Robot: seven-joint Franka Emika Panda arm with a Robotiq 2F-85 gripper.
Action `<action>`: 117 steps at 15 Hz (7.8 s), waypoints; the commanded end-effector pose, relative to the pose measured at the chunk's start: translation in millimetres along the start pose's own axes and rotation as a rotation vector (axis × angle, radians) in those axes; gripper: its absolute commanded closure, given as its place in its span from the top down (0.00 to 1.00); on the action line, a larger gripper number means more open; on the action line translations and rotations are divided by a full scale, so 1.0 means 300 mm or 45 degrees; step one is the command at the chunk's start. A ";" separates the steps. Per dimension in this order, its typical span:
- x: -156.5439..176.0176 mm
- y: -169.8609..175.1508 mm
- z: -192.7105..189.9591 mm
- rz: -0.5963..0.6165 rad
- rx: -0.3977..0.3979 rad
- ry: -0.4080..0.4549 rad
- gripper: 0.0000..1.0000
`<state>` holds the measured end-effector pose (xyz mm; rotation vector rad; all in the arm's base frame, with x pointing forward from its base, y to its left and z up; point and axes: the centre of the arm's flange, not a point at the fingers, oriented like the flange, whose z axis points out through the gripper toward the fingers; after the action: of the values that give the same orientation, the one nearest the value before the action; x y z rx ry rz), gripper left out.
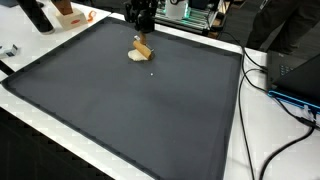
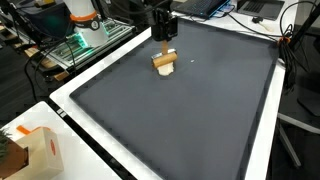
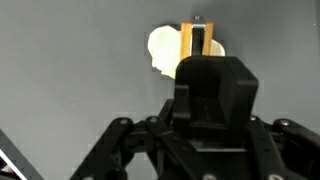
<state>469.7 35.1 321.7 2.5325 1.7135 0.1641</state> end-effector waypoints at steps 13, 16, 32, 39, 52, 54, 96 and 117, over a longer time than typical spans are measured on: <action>0.001 0.039 0.067 0.021 -0.042 0.011 0.24; -0.009 0.040 0.071 -0.023 0.036 0.044 0.24; 0.007 0.013 0.074 -0.094 0.310 -0.060 0.24; -0.007 0.001 -0.015 -0.088 0.310 -0.027 0.24; -0.072 0.013 -0.459 0.151 0.136 0.059 0.24; -0.092 0.018 -0.523 0.268 0.111 0.091 0.24; -0.320 0.126 -0.090 1.324 0.813 0.505 0.24; -0.354 0.147 0.149 1.640 1.003 0.392 0.24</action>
<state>469.4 -84.1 281.6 3.9004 -0.1190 -0.0254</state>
